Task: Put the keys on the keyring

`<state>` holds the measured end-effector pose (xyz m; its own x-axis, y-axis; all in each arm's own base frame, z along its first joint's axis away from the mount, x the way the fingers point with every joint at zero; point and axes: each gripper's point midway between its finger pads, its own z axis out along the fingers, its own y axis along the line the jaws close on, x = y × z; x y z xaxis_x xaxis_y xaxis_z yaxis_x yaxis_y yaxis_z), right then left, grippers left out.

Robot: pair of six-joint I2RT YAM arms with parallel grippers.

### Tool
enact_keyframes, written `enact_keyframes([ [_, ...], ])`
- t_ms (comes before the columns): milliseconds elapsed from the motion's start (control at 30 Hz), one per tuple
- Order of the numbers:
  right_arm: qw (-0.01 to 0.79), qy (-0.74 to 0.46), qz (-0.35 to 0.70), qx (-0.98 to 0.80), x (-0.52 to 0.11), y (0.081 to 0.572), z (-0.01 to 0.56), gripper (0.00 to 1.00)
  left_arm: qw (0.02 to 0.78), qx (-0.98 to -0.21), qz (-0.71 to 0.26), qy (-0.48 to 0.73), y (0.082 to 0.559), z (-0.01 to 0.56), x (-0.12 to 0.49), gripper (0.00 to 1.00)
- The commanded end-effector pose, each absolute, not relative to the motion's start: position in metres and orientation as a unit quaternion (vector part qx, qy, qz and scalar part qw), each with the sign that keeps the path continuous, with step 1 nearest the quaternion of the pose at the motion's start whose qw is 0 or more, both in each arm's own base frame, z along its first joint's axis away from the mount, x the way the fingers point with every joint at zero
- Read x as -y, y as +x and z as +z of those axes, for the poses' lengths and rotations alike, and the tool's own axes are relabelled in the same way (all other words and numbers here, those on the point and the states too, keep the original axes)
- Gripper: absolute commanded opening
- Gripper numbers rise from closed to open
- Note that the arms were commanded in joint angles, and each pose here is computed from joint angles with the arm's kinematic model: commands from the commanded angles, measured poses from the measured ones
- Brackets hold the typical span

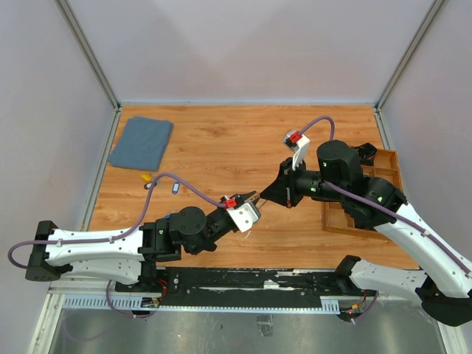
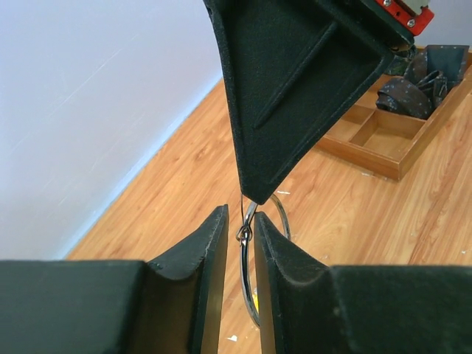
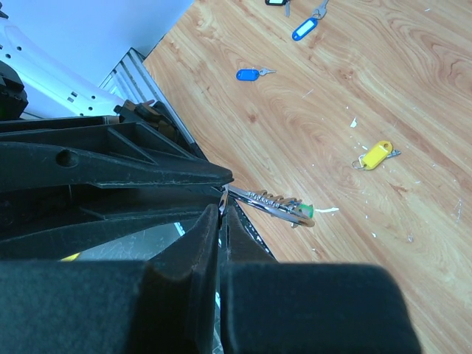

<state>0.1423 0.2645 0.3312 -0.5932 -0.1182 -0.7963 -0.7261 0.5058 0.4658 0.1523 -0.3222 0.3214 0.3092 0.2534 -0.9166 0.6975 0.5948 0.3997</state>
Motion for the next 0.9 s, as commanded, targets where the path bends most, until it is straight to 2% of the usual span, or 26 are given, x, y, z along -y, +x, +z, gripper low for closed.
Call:
enact_keyframes([
  [0,0.376,-0.263,0.435,-0.775,-0.268,0.141,0.344,0.01,0.709,-0.550,-0.185,0.401,0.150,0.337,0.320,0.26],
  [333,0.375,-0.261,0.444,-0.771,-0.270,0.139,0.348,0.01,0.700,-0.553,-0.175,0.417,0.151,0.326,0.325,0.30],
  [867,0.373,-0.262,0.447,-0.770,-0.271,0.139,0.347,0.01,0.697,-0.558,-0.164,0.419,0.153,0.320,0.326,0.21],
])
